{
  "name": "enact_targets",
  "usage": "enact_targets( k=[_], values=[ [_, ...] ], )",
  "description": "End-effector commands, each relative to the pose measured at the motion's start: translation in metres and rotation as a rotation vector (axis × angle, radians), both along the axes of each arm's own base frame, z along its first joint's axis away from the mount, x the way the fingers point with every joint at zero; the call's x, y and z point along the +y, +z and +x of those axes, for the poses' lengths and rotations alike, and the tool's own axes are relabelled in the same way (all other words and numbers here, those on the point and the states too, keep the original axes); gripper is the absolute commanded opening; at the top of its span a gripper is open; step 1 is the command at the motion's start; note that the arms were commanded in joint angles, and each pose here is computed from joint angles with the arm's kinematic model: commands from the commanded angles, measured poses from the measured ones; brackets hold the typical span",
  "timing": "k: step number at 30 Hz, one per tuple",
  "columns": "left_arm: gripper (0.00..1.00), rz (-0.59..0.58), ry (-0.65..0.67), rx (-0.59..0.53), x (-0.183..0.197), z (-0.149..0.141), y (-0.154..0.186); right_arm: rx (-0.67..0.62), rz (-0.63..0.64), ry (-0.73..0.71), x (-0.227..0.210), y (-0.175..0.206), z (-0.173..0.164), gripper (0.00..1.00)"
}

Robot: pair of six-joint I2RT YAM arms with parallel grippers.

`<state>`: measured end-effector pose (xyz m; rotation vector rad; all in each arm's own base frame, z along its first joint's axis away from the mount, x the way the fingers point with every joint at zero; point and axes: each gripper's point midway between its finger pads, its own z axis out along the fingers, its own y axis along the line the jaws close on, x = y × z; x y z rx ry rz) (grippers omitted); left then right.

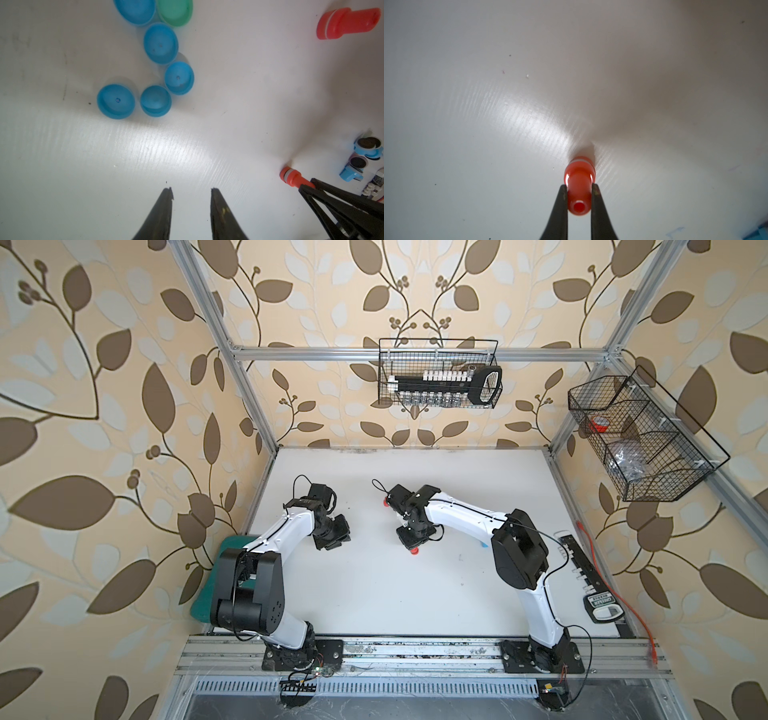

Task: Close the stamp cap
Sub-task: Close the cover of the stamp.

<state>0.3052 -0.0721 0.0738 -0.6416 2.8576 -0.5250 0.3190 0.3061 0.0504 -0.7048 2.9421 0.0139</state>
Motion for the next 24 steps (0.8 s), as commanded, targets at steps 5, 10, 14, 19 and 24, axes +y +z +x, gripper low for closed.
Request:
enact_targets(
  k=[5, 10, 14, 19, 24],
  values=[
    [0.34, 0.010, 0.007, -0.001, 0.005, -0.006, 0.002, -0.015, 0.000, -0.018, -0.006, 0.003, -0.006, 0.01],
    [0.34, 0.007, 0.010, -0.003, 0.005, -0.006, 0.003, -0.040, 0.011, -0.021, -0.007, 0.012, -0.004, 0.01],
    [0.34, 0.007, 0.011, -0.005, 0.005, -0.007, 0.004, -0.051, 0.014, -0.021, -0.008, 0.017, -0.003, 0.01],
    [0.34, 0.006, 0.014, -0.005, 0.006, -0.009, 0.004, -0.060, 0.024, -0.025, -0.007, 0.022, -0.003, 0.01],
    [0.34, 0.006, 0.019, -0.006, 0.006, -0.010, 0.005, -0.052, 0.021, -0.023, -0.008, 0.018, -0.005, 0.01]
  ],
)
